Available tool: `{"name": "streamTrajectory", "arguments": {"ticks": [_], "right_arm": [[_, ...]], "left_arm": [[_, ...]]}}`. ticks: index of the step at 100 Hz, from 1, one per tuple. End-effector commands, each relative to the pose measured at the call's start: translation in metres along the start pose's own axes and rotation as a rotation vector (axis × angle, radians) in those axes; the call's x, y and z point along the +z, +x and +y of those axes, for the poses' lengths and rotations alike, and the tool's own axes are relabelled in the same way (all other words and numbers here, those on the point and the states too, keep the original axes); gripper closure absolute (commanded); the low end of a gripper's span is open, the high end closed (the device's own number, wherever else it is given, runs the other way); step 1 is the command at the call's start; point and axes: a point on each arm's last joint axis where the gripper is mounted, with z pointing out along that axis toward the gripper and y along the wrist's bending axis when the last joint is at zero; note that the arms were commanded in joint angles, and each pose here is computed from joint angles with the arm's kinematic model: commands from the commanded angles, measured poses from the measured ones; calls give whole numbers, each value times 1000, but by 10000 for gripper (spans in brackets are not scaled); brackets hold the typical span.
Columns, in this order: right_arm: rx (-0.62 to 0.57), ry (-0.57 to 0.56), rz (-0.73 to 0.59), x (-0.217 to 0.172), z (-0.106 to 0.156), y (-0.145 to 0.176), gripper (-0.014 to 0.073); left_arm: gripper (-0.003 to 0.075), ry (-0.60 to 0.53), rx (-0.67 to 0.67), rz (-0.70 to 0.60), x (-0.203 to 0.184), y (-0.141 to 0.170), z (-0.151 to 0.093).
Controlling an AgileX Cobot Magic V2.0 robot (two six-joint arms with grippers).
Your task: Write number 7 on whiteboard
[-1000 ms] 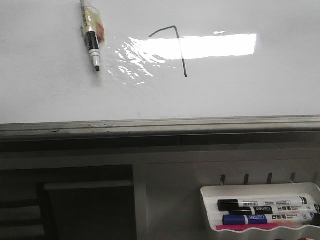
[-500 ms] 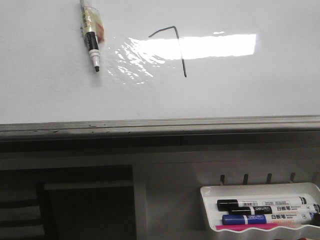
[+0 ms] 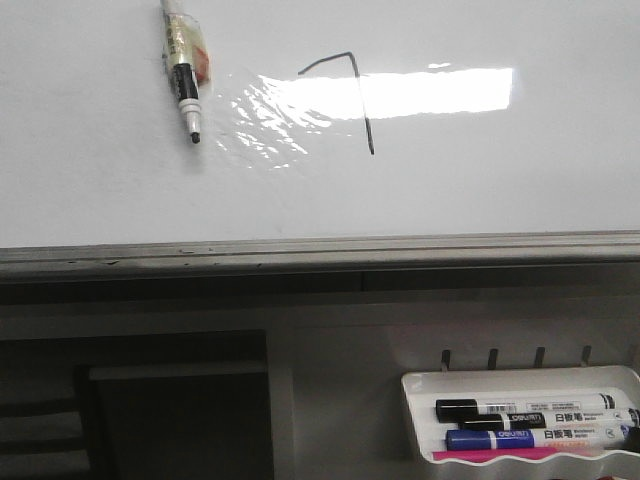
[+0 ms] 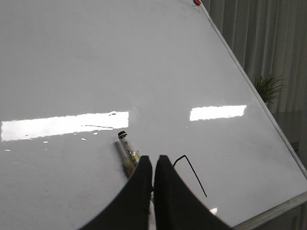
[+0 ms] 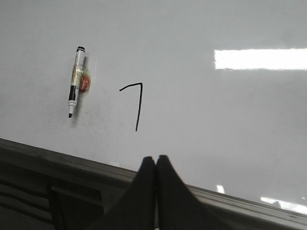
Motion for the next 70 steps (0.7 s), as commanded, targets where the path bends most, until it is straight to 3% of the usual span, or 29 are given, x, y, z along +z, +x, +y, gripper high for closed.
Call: {"name": "streamTrajectory", "arguments": {"ticks": [1,64,70], "right_arm": [[10,34,-70,-3,-1,-11,659],[10,34,-70,-3,-1,-11,659],[10,34,-70,-3,-1,-11,659]], "left_arm": [[741,-27,-13,-25,1,-8,2],[741,-27,-13,-25,1,-8,2],[741,-34,31,-28,1,-9,3]]}}
